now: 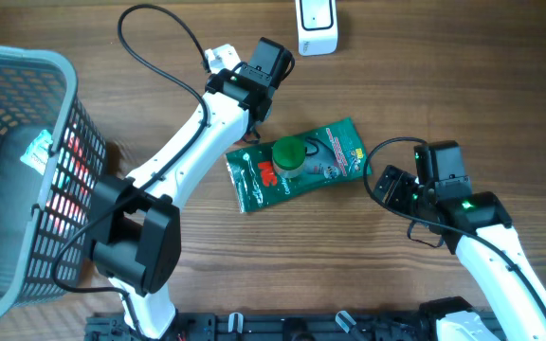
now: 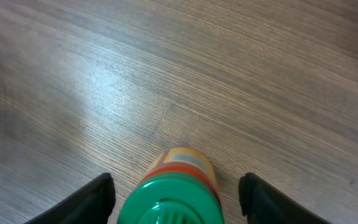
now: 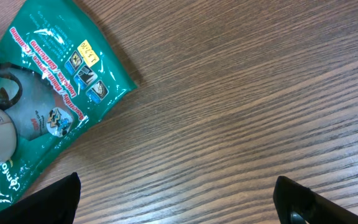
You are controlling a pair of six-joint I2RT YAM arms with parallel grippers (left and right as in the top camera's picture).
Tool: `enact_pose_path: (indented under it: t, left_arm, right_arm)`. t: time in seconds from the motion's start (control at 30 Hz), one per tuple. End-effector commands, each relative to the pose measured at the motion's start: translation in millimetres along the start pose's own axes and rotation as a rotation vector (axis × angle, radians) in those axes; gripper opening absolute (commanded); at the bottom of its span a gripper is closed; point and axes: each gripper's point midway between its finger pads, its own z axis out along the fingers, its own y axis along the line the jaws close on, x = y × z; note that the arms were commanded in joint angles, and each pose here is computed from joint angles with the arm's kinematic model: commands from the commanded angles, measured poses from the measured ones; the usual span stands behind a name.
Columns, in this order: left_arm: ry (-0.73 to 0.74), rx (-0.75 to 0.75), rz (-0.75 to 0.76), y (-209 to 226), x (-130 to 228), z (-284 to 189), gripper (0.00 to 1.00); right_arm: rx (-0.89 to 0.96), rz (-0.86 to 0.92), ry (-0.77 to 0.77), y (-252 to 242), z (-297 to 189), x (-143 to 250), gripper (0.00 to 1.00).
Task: Scan the item barcode
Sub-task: 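Lift the red-capped yellow can out and set it upright left of the package, then return the left gripper to the basket and grasp the small white-red box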
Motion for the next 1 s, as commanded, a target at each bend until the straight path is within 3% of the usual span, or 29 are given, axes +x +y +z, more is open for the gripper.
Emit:
enact_pose_path:
  t: [0.0, 0.07, 0.27, 0.4, 0.53, 0.63, 0.87, 0.93, 0.97]
  left_arm:
    - [-0.045, 0.0, -0.036, 9, -15, -21, 0.8]
    - [-0.066, 0.018, -0.052, 15, -24, -37, 0.84]
    - [-0.326, 0.078, -0.24, 77, -96, -138, 0.99]
    - [-0.495, 0.04, -0.411, 156, -130, -197, 1.0]
    - [-0.533, -0.101, -0.542, 243, -136, -213, 1.0]
    - [-0.45, -0.213, -0.619, 293, -126, -197, 1.0]
    - [-0.164, -0.206, -0.884, 362, -97, -144, 1.0]
    - [-0.028, -0.222, -0.991, 385, -73, -116, 1.0]
    - [0.013, -0.237, -1.018, 392, -64, -106, 0.95]
  right_arm:
    - [0.014, 0.006, -0.019, -1, -1, -6, 1.0]
    - [0.013, 0.007, -0.021, -1, -1, -6, 1.0]
    - [0.012, 0.007, -0.022, -1, -1, -7, 1.0]
    - [0.011, 0.007, -0.023, -1, -1, -7, 1.0]
    - [0.01, 0.007, -0.024, -1, 0, -7, 1.0]
    - [0.008, 0.008, -0.027, 0, 0, -8, 1.0]
    - [0.005, 0.007, -0.031, 1, -1, -9, 1.0]
    - [0.001, 0.008, -0.037, 2, -1, -10, 1.0]
    - [-0.002, 0.008, -0.04, 2, -1, -11, 1.0]
